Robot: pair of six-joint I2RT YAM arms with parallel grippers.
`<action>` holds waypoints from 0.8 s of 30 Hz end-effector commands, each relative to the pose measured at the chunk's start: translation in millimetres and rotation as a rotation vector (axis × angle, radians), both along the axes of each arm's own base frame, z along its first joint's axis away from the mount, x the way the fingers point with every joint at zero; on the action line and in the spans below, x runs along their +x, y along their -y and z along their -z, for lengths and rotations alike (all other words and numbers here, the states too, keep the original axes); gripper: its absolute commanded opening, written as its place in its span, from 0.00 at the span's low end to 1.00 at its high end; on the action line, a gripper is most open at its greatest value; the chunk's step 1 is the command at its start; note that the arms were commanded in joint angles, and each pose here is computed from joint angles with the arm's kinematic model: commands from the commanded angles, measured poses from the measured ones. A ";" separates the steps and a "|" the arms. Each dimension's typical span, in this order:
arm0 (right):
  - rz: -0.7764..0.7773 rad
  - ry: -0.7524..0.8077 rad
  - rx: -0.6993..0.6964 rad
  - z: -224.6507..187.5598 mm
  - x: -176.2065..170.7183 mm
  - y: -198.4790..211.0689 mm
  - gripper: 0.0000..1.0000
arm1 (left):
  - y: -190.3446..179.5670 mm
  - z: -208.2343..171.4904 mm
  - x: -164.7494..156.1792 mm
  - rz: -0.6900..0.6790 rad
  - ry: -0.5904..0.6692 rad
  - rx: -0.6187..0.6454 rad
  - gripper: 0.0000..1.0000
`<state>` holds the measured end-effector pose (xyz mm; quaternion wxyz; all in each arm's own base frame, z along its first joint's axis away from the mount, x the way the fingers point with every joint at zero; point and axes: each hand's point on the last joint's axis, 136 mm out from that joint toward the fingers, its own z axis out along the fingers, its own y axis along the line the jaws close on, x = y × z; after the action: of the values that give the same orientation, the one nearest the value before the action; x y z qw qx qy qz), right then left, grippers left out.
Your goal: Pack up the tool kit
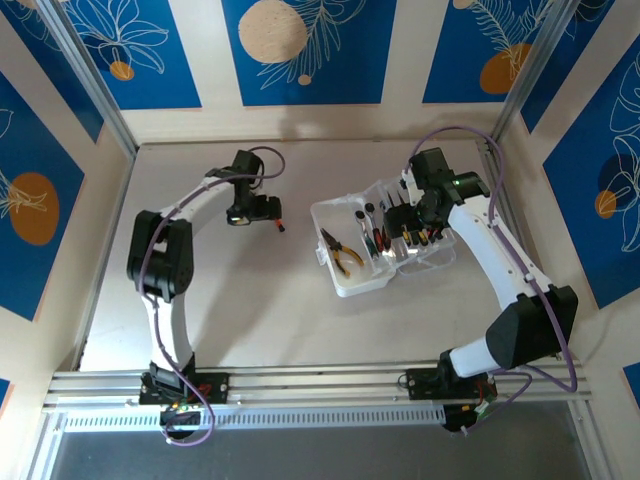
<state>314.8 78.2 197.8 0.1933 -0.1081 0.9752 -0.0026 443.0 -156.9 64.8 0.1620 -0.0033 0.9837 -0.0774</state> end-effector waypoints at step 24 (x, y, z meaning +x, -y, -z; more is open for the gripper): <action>-0.049 -0.010 0.073 0.9 -2.6 -24.8 0.99 | 5.1 73.2 -7.8 0.077 -0.120 0.203 0.25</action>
<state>314.0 97.0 197.5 0.1973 -0.1238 0.9722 0.0245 464.7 -173.5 22.3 0.1574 0.0255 0.9871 -0.0146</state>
